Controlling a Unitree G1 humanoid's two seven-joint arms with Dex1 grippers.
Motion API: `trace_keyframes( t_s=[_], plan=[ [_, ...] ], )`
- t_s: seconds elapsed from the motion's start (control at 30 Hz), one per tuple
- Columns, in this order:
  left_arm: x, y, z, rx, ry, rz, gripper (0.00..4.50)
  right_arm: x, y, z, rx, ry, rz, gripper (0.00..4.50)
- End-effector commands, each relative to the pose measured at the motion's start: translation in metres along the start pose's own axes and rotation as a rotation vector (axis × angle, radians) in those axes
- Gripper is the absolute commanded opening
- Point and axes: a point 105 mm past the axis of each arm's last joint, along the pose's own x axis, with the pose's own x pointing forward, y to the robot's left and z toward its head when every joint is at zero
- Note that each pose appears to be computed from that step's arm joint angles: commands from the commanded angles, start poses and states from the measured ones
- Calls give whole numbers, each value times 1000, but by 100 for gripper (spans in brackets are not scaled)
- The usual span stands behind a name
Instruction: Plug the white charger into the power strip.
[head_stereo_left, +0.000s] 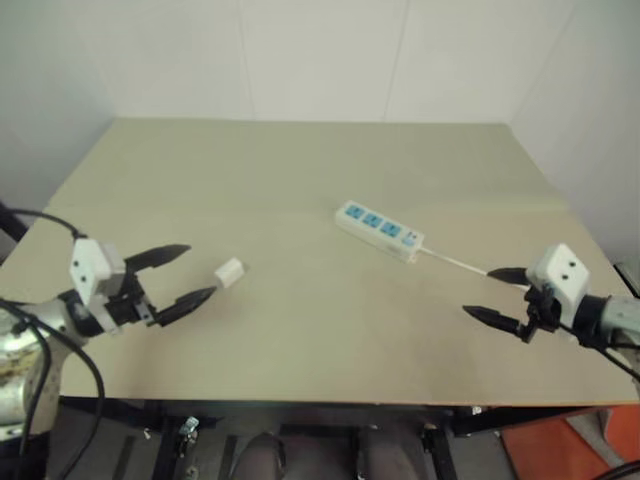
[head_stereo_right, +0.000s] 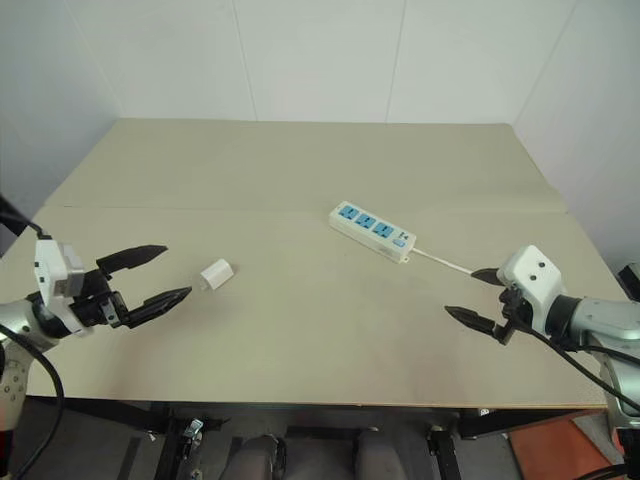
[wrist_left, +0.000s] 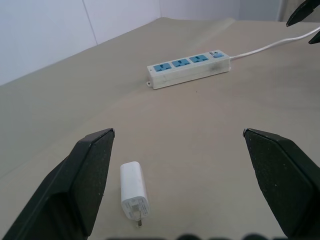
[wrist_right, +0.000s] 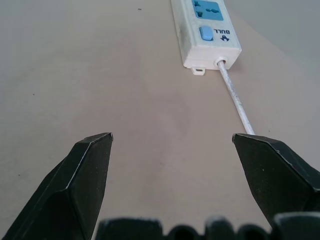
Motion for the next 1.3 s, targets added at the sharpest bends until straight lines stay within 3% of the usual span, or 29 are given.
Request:
trace_keyframes(
  t_s=[0.03, 0.67, 0.87, 1.0, 1.3],
  plan=[
    [1, 2, 11, 39, -29, -5, 450, -5, -5, 9, -38, -29, -38, 449],
    [10, 2, 10, 22, -49, -28, 450, -11, -8, 11, -46, -52, -48, 449],
    [35, -3, 16, 25, -74, -81, 450, 22, -28, 13, -97, -62, -44, 449],
    [54, -4, 13, -9, 6, -112, 450, 48, -40, 18, -79, -103, -10, 449],
    [75, -11, 22, 80, 2, -157, 450, 98, -71, 5, -26, -3, 4, 449]
  ],
)
